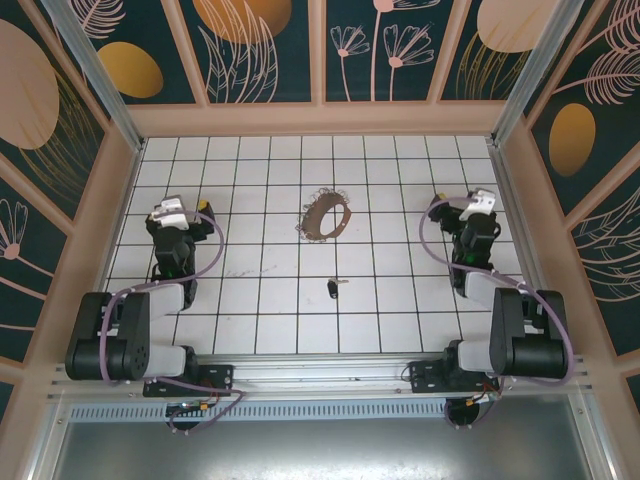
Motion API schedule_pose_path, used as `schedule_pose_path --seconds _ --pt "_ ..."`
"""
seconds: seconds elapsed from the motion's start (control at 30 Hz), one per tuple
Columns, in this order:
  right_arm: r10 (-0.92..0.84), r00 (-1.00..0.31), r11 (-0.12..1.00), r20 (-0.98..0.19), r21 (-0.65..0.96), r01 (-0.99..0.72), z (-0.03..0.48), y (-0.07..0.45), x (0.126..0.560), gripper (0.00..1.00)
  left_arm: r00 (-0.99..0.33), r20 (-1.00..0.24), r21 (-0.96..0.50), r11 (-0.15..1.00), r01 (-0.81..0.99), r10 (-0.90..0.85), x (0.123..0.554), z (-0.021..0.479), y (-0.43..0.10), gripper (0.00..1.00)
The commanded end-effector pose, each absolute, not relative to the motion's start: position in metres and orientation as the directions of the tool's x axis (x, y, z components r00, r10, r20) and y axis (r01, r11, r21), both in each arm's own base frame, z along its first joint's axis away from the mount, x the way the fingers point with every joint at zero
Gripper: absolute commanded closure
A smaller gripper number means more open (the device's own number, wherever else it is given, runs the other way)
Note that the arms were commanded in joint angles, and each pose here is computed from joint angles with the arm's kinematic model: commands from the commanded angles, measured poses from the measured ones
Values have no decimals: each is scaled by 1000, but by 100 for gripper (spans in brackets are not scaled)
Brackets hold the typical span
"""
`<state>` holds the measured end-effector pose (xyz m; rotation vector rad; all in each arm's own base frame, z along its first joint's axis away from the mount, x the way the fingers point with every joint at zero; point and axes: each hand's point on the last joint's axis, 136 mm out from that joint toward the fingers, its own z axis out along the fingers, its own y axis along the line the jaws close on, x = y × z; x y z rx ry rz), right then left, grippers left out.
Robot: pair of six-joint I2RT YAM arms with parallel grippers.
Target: Put the keys on the keyring
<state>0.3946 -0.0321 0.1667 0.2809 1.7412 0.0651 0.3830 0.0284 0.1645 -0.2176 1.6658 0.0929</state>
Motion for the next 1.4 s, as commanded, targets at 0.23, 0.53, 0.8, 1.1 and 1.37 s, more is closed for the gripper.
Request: schedule_pose_path --seconds 0.23,0.53,0.8,1.1,1.37 --pt "336 -249 941 -909 337 36 200 -10 404 1 28 -962 -273 953 -135 -271 380 232 20 1" --pt "313 -495 857 -810 466 -221 179 80 416 18 -153 -846 -507 859 -65 -511 390 225 -8 1" --pt "232 -640 806 -733 513 -295 141 151 416 31 -331 -802 -549 832 82 -497 404 221 -69 3" --pt "175 -743 738 -646 585 -335 105 183 428 52 -513 -751 -587 776 229 -417 412 209 -150 8" --pt "73 -795 722 -603 581 -375 76 214 446 68 -598 -741 -558 775 296 -305 421 190 -208 7"
